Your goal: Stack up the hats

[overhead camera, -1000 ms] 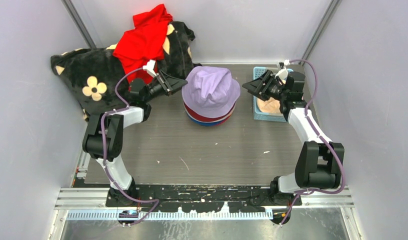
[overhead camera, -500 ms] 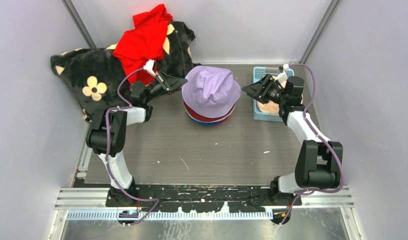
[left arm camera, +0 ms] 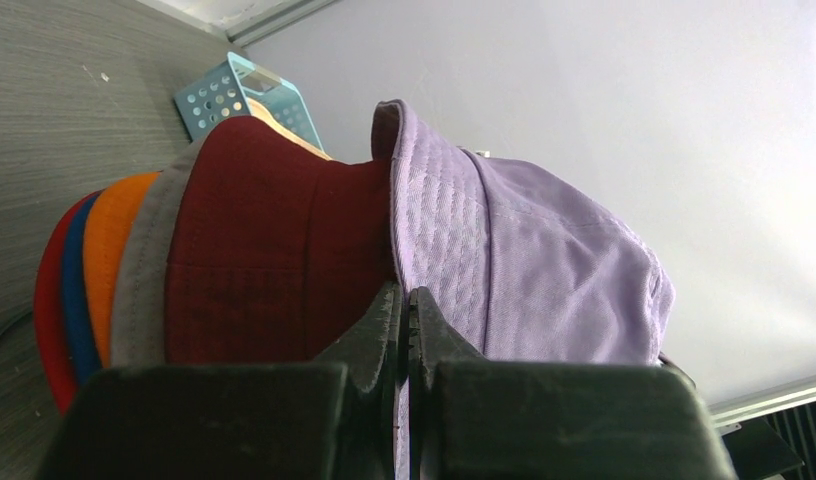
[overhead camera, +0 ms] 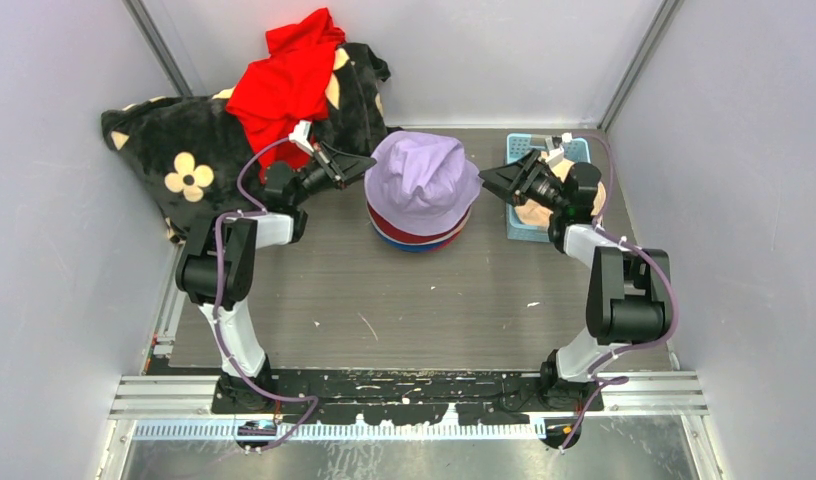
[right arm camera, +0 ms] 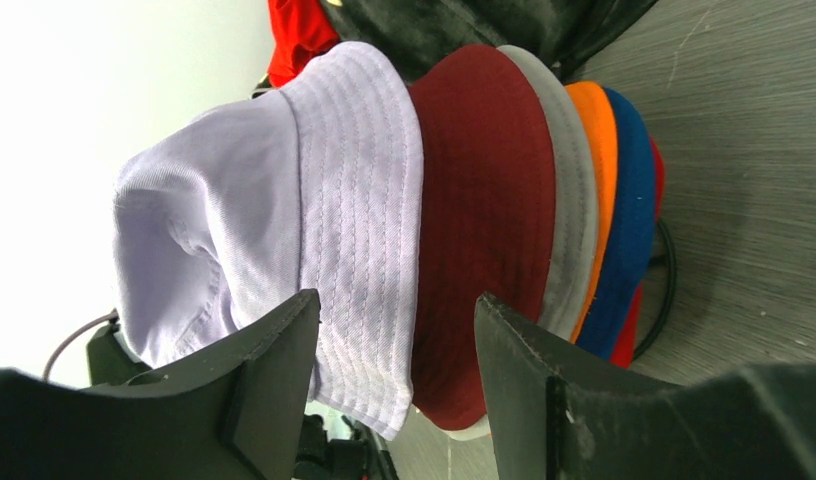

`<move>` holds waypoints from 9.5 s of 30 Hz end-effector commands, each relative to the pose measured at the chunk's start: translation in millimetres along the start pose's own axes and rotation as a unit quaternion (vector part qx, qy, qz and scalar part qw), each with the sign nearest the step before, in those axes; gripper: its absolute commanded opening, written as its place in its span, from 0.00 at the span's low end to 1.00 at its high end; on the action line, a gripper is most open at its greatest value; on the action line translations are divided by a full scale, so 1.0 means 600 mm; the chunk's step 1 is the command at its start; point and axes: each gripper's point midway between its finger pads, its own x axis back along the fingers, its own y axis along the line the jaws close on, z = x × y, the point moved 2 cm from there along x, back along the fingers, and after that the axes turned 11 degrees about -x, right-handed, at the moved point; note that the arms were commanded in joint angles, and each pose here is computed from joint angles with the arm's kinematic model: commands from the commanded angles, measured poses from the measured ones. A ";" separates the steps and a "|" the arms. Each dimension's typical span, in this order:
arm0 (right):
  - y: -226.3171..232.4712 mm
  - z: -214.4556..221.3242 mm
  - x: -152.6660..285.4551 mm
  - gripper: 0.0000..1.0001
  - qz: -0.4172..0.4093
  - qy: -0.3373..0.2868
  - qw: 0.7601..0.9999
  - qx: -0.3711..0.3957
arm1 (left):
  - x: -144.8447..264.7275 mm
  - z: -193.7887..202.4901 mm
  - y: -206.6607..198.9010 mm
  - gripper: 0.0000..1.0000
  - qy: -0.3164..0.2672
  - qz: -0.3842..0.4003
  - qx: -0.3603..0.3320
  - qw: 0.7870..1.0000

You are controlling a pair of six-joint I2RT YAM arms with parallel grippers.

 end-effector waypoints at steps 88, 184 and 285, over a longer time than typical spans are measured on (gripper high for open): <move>-0.104 0.046 -0.024 0.12 -0.075 0.015 0.992 -0.102 | 0.051 0.074 0.145 0.00 -0.023 -0.077 0.045 0.996; 0.374 -0.191 0.051 0.01 0.055 -0.153 0.963 0.215 | 0.144 -0.012 -0.121 0.59 0.025 -0.301 -0.210 0.930; 0.564 0.119 -0.120 0.01 -0.212 0.114 0.969 0.045 | 0.207 -0.054 -0.245 0.64 0.002 -0.310 -0.209 0.927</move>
